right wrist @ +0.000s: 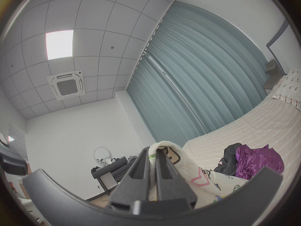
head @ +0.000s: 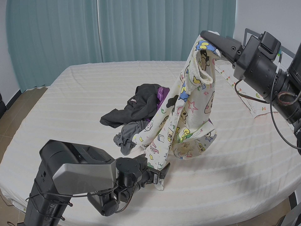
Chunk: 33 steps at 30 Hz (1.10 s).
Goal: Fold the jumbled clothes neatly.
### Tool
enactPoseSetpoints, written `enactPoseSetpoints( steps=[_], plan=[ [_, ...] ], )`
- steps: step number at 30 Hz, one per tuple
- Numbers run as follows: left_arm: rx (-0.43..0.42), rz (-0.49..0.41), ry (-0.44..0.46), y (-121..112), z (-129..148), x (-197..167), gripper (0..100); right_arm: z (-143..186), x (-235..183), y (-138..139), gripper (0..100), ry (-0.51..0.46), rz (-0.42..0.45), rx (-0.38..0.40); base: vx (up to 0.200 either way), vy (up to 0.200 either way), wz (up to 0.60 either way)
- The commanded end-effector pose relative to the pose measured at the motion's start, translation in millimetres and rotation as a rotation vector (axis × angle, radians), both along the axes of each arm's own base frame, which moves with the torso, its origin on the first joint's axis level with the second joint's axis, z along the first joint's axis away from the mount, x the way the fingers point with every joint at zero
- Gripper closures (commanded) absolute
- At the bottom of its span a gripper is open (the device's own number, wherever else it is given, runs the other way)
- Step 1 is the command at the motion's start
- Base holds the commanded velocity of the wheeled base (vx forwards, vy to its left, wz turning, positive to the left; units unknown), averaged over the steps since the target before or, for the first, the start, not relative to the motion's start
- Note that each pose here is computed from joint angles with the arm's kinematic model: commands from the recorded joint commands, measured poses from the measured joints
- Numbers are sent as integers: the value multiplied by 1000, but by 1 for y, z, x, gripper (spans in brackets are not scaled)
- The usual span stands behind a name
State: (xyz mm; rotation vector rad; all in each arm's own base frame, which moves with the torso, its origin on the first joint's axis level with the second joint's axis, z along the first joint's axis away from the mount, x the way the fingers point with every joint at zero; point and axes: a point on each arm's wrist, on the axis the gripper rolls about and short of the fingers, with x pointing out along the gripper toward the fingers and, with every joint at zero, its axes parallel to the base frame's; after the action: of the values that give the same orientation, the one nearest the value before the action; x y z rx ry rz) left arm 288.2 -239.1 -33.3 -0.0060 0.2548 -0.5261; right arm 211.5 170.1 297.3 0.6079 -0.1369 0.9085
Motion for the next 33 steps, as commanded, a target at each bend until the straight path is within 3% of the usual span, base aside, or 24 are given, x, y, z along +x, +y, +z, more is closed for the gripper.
enactPoseSetpoints(
  steps=[1, 15, 16, 26, 33],
  plan=[
    [-15, -5, 12, -3, -5, -3, 0, 2, 2, 1, 100, 3, 0, -3, 0, 0, 0],
    [-69, 7, 79, -7, -10, -15, 0, 4, 3, 3, 100, 6, 0, -5, 0, 0, 0],
    [-79, 11, 89, -7, -10, -15, 100, 5, 3, 2, 100, 5, 0, -4, 0, 0, 0],
    [-74, 44, 144, 15, 2, -31, 100, 4, 5, -11, 100, 6, -43, -4, 0, 0, 0],
    [-174, 79, 82, 38, 58, -40, 100, -5, 7, -34, 100, 44, -133, -25, 0, 0, 0]
  ],
)
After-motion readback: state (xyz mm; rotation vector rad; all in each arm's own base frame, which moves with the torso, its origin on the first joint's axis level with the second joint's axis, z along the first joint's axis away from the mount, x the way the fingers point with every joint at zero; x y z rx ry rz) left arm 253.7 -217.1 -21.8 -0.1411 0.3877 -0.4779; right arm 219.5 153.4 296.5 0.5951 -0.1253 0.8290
